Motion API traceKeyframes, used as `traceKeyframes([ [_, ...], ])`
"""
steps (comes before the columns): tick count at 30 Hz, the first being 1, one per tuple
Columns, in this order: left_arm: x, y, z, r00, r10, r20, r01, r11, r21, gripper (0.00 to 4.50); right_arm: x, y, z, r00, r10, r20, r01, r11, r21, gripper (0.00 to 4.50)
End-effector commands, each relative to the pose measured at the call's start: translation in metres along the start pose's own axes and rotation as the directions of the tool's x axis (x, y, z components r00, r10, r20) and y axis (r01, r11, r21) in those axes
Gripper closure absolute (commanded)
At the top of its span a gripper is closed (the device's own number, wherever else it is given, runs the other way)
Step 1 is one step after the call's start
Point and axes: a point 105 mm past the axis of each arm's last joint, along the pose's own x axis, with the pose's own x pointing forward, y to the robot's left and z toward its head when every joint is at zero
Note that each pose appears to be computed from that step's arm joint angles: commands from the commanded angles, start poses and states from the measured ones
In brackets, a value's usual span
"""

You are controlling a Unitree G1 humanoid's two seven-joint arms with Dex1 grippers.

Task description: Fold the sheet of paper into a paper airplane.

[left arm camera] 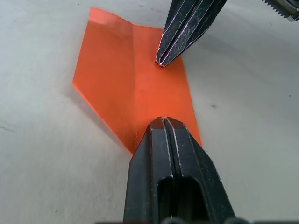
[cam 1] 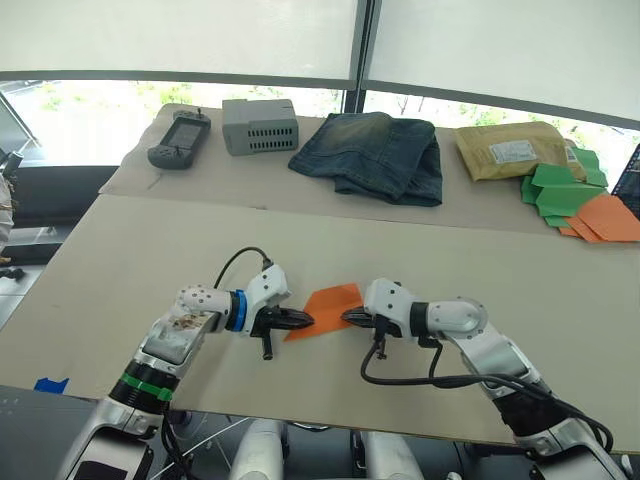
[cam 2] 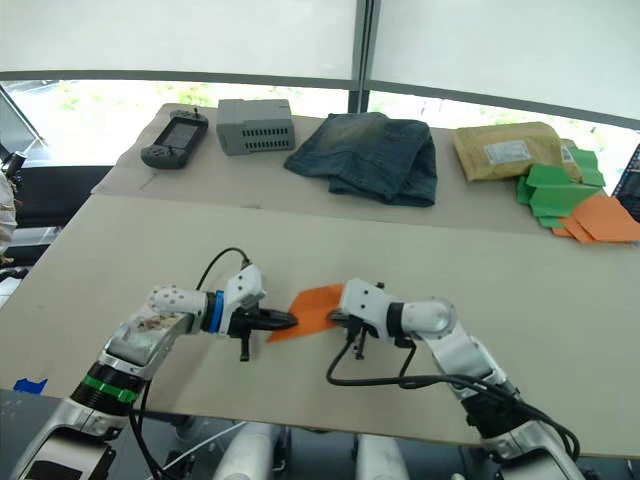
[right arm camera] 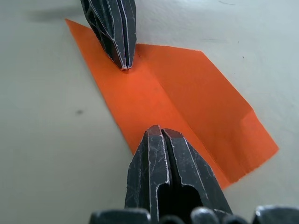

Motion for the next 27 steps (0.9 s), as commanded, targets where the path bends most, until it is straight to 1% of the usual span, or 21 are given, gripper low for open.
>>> traceKeyframes([
  [1, 0.003, -0.014, -0.013, 0.999, -0.002, -0.035, 0.0, 0.999, -0.041, 4.48, -0.009, -0.007, -0.018, 0.998, -0.025, -0.063, 0.029, 0.997, 0.068, 4.5],
  [5, 0.0, -0.022, -0.023, 0.998, 0.039, -0.058, -0.043, 0.996, -0.078, 4.48, -0.014, -0.017, -0.013, 0.998, -0.049, -0.05, 0.054, 0.994, 0.09, 4.5],
  [7, -0.002, -0.026, -0.028, 0.995, 0.06, -0.073, -0.066, 0.994, -0.087, 4.48, -0.018, -0.022, -0.008, 0.998, -0.05, -0.03, 0.053, 0.989, 0.137, 4.5],
  [8, -0.002, -0.027, -0.03, 0.995, 0.07, -0.075, -0.077, 0.993, -0.095, 4.48, -0.022, -0.024, -0.004, 0.999, -0.032, -0.008, 0.033, 0.983, 0.183, 4.5],
  [10, -0.001, -0.029, -0.031, 0.994, 0.082, -0.07, -0.089, 0.99, -0.109, 4.48, -0.028, -0.033, 0.003, 0.999, -0.034, 0.017, 0.029, 0.974, 0.225, 4.5],
  [13, 0.0, -0.03, -0.033, 0.993, 0.09, -0.078, -0.098, 0.989, -0.108, 4.5, -0.033, -0.033, 0.005, 0.999, 0.032, 0.008, -0.033, 0.967, 0.252, 3.59],
  [14, 0.001, -0.03, -0.035, 0.992, 0.094, -0.082, -0.103, 0.989, -0.107, 4.5, -0.035, -0.037, 0.008, 0.999, 0.043, 0.011, -0.044, 0.966, 0.254, 3.29],
  [15, 0.002, -0.03, -0.035, 0.992, 0.099, -0.082, -0.107, 0.989, -0.106, 4.5, -0.036, -0.042, 0.011, 0.999, 0.047, 0.012, -0.048, 0.967, 0.25, 2.88],
  [17, 0.004, -0.029, -0.034, 0.991, 0.109, -0.075, -0.116, 0.989, -0.093, 4.5, -0.036, -0.053, 0.013, 0.999, 0.031, 0.004, -0.031, 0.965, 0.26, 2.24],
  [18, 0.005, -0.03, -0.032, 0.991, 0.11, -0.07, -0.115, 0.991, -0.072, 4.5, -0.035, -0.055, 0.013, 0.999, 0.047, 0.005, -0.047, 0.96, 0.275, 1.82],
  [20, 0.007, -0.03, -0.03, 0.992, 0.109, -0.062, -0.112, 0.993, -0.048, 4.5, -0.033, -0.059, 0.012, 0.997, 0.083, 0.008, -0.081, 0.944, 0.319, 1.23],
  [22, 0.009, -0.03, -0.029, 0.992, 0.109, -0.058, -0.112, 0.993, -0.046, 4.5, -0.031, -0.062, 0.009, 0.994, 0.108, 0.003, -0.103, 0.93, 0.354, 1.23],
  [24, 0.01, -0.028, -0.028, 0.992, 0.112, -0.056, -0.114, 0.993, -0.04, 4.5, -0.028, -0.068, -0.001, 0.992, 0.122, -0.038, -0.102, 0.933, 0.346, 1.23],
  [25, 0.011, -0.027, -0.028, 0.992, 0.113, -0.054, -0.115, 0.993, -0.039, 4.5, -0.026, -0.07, -0.003, 0.99, 0.136, -0.039, -0.113, 0.928, 0.355, 1.23],
  [27, 0.012, -0.027, -0.027, 0.992, 0.114, -0.047, -0.116, 0.993, -0.038, 4.5, -0.019, -0.067, 0.001, 0.98, 0.196, 0.012, -0.186, 0.904, 0.384, 1.23],
])
